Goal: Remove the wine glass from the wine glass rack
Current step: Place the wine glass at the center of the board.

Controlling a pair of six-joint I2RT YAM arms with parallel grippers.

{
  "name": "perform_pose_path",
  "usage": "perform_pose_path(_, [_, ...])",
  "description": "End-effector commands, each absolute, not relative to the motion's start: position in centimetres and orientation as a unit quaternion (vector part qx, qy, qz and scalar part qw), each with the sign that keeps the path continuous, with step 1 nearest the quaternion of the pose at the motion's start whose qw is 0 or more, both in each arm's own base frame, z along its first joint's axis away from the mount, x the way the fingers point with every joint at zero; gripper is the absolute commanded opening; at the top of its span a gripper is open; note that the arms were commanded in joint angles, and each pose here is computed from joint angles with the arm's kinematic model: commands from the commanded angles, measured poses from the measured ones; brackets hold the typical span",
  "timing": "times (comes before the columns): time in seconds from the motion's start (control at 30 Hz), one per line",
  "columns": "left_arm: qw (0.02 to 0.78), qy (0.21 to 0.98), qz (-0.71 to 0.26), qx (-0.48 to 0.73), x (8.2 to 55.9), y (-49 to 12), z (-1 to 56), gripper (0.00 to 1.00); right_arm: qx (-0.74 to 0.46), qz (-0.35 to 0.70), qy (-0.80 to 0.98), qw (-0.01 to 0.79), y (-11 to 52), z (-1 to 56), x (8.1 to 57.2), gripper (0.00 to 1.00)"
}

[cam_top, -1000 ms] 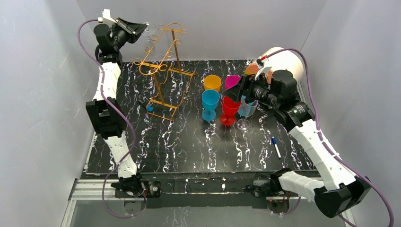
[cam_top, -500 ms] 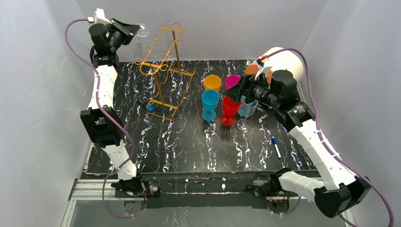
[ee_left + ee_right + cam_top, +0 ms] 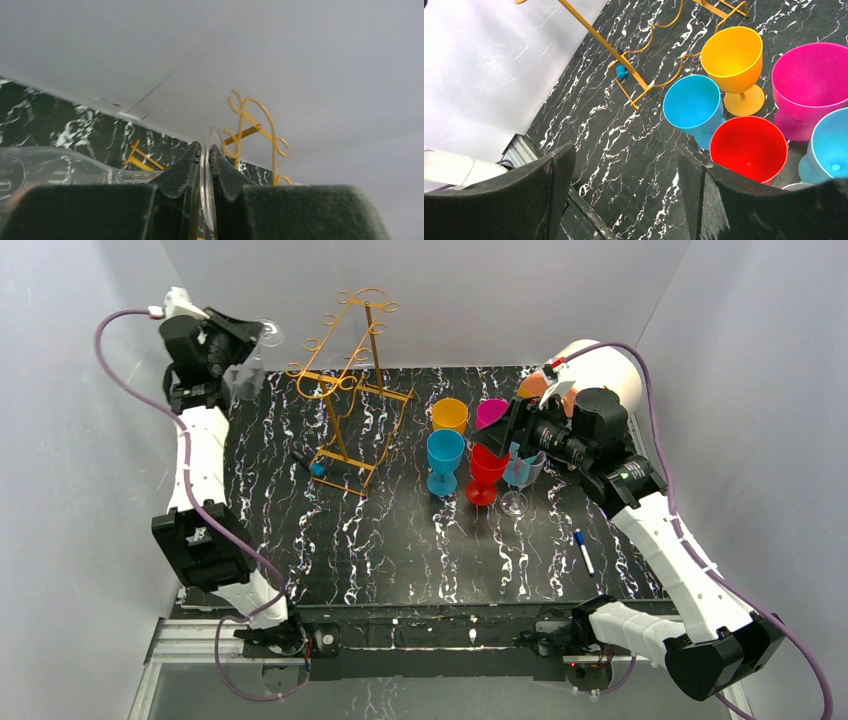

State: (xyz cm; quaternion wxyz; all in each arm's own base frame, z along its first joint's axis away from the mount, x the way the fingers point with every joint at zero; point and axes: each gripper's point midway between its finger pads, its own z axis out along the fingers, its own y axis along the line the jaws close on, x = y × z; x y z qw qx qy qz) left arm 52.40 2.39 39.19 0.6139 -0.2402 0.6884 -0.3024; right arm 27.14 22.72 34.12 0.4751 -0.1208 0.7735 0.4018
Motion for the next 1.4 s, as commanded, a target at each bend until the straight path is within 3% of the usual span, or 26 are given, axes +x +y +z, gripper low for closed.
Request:
perform_pose_path(0.0, [0.666,0.651,-0.263,-0.252,48.6,6.5,43.8,0.0,-0.13,0.412,0.747,0.506,22.7,36.8,26.8,0.81])
perform_pose_path(0.53, [0.605,0.722,-0.169,-0.291,36.4,5.3,35.7,0.0,-0.133,0.436,0.734,0.504,23.2,37.3,26.4,0.82])
perform_pose_path(1.13, [0.507,0.765,-0.348,-0.191,28.7,-8.0,29.8,0.0,-0.143,0.517,0.708,0.46,25.8,36.9,25.8,0.82])
perform_pose_path(1.37, [0.486,0.769,-0.394,-0.129,26.7,-10.9,30.5,0.0,-0.155,0.565,0.7,0.408,27.6,36.8,25.4,0.8])
